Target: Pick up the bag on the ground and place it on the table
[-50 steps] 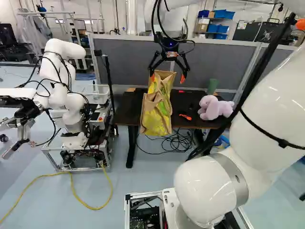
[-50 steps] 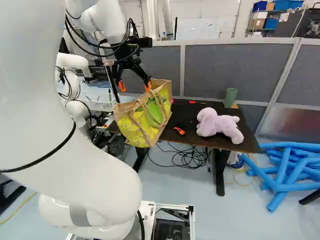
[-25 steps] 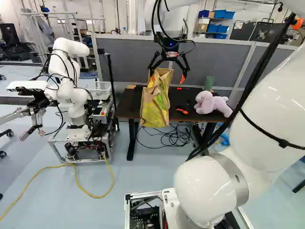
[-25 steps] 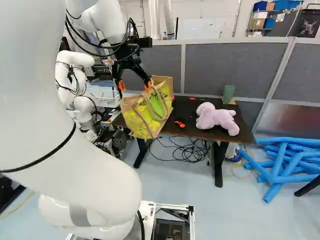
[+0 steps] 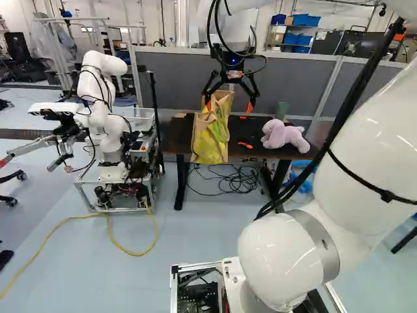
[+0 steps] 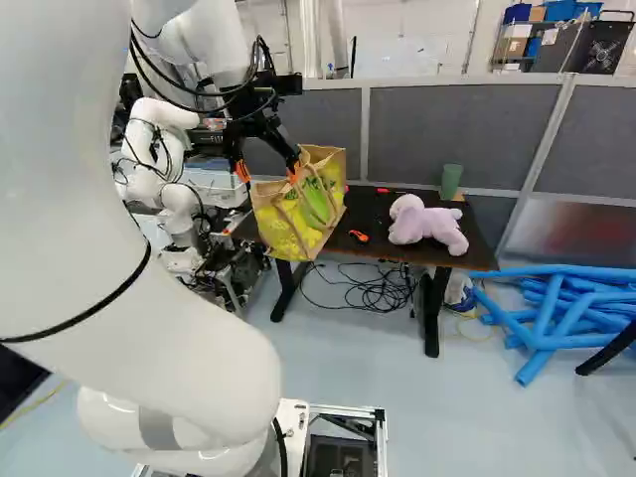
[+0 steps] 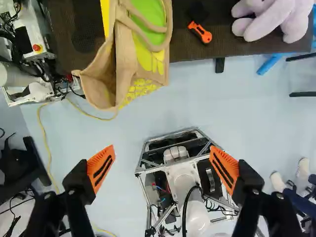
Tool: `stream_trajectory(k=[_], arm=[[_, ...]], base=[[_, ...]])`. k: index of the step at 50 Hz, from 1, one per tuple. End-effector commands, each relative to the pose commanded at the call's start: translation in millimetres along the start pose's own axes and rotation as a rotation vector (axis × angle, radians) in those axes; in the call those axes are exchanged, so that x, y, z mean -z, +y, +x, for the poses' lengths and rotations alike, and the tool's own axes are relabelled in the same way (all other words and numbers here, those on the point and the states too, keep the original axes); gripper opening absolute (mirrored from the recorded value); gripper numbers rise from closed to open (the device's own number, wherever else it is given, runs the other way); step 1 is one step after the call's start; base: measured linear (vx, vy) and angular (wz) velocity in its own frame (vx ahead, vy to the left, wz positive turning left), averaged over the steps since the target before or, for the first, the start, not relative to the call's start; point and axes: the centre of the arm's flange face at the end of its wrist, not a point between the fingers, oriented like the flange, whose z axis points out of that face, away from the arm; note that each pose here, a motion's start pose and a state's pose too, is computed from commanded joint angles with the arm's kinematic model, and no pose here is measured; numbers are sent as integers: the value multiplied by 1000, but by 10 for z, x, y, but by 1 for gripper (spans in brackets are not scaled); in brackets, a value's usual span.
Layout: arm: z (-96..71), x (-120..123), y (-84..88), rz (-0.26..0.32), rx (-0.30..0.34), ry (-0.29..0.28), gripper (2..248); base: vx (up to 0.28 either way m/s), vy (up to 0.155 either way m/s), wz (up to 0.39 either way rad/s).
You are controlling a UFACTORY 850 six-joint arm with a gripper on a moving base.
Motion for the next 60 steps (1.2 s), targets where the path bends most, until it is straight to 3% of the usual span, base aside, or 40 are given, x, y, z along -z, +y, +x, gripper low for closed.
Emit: stream_trajectory(k=[27,60], arm=[[0,0,0,0,0,0,247],[0,0,0,0,0,0,247]], base=[[-153,-3,10],[-1,0,0]])
